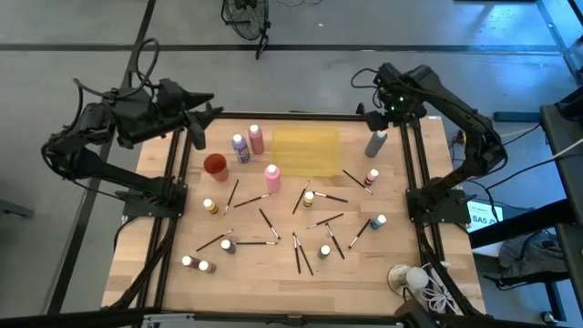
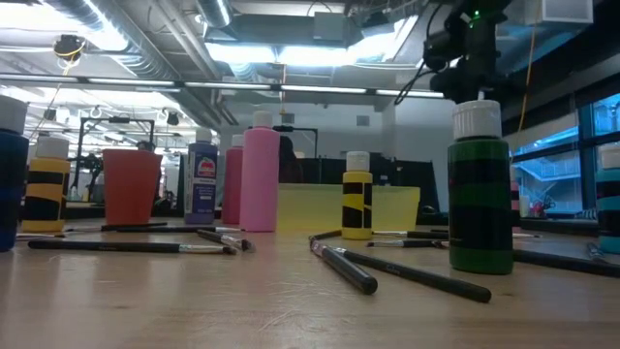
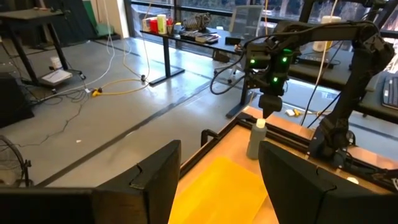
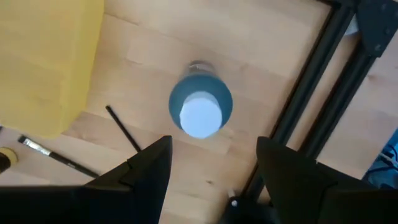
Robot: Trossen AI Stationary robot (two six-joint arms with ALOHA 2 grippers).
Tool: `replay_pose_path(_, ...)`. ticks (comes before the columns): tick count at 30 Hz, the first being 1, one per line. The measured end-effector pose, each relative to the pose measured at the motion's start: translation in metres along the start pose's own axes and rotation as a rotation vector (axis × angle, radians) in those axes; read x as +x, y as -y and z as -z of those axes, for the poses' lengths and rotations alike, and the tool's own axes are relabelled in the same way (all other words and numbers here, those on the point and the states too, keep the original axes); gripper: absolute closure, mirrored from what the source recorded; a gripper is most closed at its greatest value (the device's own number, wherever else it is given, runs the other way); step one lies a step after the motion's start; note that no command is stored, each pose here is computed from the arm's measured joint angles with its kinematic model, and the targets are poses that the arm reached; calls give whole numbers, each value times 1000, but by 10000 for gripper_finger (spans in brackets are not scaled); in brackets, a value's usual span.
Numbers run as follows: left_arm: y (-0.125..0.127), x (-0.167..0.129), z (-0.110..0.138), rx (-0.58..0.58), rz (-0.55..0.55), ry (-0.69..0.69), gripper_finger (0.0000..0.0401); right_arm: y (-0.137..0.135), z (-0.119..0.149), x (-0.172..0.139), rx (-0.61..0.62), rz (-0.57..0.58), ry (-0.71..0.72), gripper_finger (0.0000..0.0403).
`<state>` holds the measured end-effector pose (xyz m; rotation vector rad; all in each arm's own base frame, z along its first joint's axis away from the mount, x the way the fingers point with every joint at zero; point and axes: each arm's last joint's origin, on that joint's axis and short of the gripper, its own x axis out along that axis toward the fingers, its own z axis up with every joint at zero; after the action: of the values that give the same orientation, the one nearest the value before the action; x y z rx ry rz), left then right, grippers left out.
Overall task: Pick & Place Paint Supplies
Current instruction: Put the large black paint bottle into the yellow bin
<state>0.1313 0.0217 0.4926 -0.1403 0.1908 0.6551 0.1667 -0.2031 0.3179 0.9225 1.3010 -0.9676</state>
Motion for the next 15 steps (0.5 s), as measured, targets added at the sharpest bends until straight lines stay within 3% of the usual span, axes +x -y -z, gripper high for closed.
replay_pose_path(15, 6, 10, 2, 16, -5, -23, 190, -2, -4, 19, -20, -23, 15, 167)
